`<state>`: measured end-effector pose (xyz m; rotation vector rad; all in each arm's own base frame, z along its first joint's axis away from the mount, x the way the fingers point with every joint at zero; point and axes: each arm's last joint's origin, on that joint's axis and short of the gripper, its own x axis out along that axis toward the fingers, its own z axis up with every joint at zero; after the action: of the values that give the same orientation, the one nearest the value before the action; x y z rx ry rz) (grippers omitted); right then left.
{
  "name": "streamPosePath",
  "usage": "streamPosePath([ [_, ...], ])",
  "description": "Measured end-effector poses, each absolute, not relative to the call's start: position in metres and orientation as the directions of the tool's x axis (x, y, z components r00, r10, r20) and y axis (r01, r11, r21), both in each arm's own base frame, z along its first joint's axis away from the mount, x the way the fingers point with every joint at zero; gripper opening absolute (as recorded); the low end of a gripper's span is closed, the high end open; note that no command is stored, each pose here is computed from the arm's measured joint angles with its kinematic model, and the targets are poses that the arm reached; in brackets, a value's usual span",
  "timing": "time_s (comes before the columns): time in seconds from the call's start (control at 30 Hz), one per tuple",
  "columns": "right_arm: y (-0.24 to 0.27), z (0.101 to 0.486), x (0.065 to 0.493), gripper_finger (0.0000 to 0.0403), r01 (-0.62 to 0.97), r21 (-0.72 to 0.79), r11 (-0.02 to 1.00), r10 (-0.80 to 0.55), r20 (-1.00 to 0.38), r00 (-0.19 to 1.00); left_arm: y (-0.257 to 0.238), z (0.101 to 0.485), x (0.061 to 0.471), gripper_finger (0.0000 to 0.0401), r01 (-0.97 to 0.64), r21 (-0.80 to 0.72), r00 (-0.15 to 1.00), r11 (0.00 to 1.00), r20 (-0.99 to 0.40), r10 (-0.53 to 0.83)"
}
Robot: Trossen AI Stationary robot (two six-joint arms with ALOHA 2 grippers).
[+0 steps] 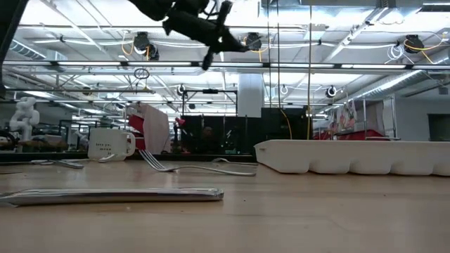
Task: Sort silverware
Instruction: Put the silver spoon into the silverware tray
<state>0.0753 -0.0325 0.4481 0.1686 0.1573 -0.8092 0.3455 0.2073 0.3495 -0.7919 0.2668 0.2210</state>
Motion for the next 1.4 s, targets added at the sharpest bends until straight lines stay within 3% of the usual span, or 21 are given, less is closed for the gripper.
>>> streamPosePath([
  [0.37,-0.028,0.452,0.056,0.0107,0.724,0.127,0.678,-0.708,-0.152,0.690,0.201,0.306,0.417,0.0003,-0.181,-0.782,0.978,0.597,-0.206,0.026],
  [0.7,-0.028,0.449,0.056,0.0107,0.728,0.132,0.673,-0.706,-0.180,0.685,0.199,0.292,0.489,0.0003,-0.086,-0.778,0.987,0.622,-0.151,-0.052],
  [0.9,-0.028,0.445,0.055,0.0107,0.735,0.149,0.661,-0.704,-0.216,0.677,0.196,0.269,0.516,0.0003,-0.102,-0.785,0.979,0.611,-0.188,-0.077],
  [1.4,-0.028,0.444,0.055,0.0107,0.736,0.154,0.659,-0.704,-0.218,0.676,0.175,0.231,0.537,0.0003,-0.298,-0.603,0.940,0.740,-0.321,0.116],
])
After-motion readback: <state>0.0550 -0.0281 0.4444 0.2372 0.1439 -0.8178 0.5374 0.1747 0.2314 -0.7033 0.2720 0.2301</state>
